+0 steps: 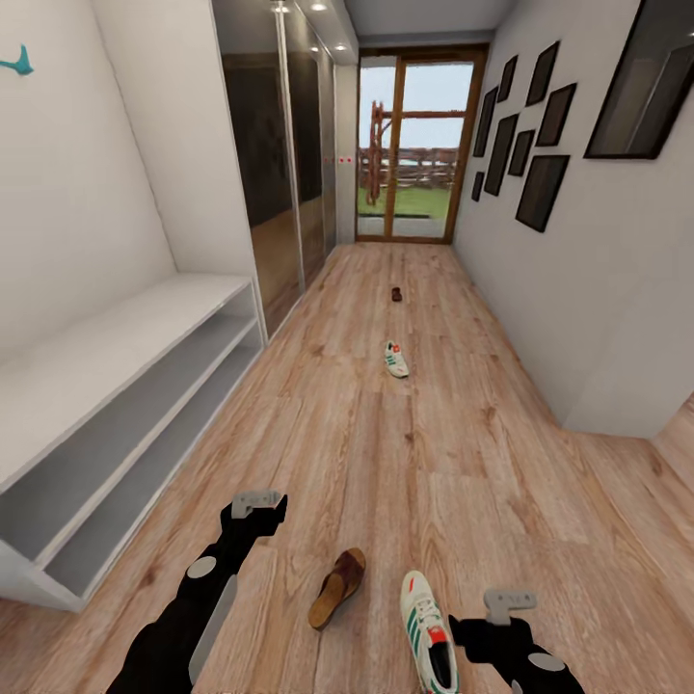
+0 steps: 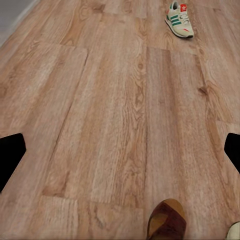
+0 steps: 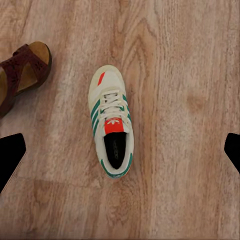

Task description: Pick up the two gym shoes and the two sandals from the corridor floor and place them onto the hallstand (shoe rack) in the corridor, making sure they are on the rack and not on the floor. Arrange them so the two gym shoes are next to each other and the two sandals are next to each other.

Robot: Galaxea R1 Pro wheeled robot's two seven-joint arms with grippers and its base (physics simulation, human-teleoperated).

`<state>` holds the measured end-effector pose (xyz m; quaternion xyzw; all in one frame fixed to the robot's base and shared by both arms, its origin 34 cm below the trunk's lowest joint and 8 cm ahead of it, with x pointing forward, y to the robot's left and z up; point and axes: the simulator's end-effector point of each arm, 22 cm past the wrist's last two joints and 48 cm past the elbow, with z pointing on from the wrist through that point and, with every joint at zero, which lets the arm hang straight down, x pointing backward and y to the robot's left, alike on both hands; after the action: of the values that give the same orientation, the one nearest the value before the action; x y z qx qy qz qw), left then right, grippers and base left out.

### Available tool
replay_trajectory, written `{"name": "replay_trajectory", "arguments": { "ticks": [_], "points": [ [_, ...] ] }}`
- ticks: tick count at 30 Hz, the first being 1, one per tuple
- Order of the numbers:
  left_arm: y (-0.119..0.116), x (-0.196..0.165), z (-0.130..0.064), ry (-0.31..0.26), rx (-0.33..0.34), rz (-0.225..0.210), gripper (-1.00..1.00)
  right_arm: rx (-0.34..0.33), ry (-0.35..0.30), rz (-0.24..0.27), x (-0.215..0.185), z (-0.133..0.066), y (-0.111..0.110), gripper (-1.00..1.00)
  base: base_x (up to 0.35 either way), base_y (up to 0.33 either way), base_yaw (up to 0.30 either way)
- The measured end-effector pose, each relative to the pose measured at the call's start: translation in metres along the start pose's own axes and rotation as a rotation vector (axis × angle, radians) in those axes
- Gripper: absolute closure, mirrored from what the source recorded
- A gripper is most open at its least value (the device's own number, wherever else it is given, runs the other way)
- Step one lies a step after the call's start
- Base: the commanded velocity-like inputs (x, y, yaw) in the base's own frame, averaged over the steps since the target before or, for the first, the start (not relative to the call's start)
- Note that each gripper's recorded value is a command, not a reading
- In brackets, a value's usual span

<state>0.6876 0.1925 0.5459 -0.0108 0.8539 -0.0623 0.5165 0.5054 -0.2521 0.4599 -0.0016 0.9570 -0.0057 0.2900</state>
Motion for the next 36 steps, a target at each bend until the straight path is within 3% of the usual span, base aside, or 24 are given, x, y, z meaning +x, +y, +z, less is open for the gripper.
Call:
{"name": "replay_trajectory", "arguments": {
  "ticks": [6, 11, 23, 32, 36],
  "points": [
    [0.001, 0.0, 0.0, 0.0, -0.001, 0.001, -1.0, 0.0, -0.006, 0.0, 0.03, 0.018, 0.0, -1.0, -0.015, 0.028, 0.004],
    [0.019, 0.0, -0.001, 0.002, -0.021, 0.024, -1.0, -0.001, -0.021, 0.0, 0.051, 0.027, 0.0, -1.0, -0.002, 0.004, 0.001],
    [0.026, 0.0, -0.001, 0.002, -0.027, 0.035, -1.0, -0.002, -0.161, 0.002, 0.025, 0.026, 0.0, -1.0, 0.0, 0.0, 0.0],
    [0.024, -0.02, -0.003, -0.029, -0.024, 0.037, -1.0, -0.002, -0.165, 0.002, 0.027, 0.027, -0.001, -1.0, 0.0, 0.0, 0.0],
    [0.028, -0.022, -0.004, -0.004, -0.027, 0.044, -1.0, -0.001, -0.159, 0.002, 0.031, 0.028, 0.0, -1.0, 0.0, 0.0, 0.0]
  ]
}}
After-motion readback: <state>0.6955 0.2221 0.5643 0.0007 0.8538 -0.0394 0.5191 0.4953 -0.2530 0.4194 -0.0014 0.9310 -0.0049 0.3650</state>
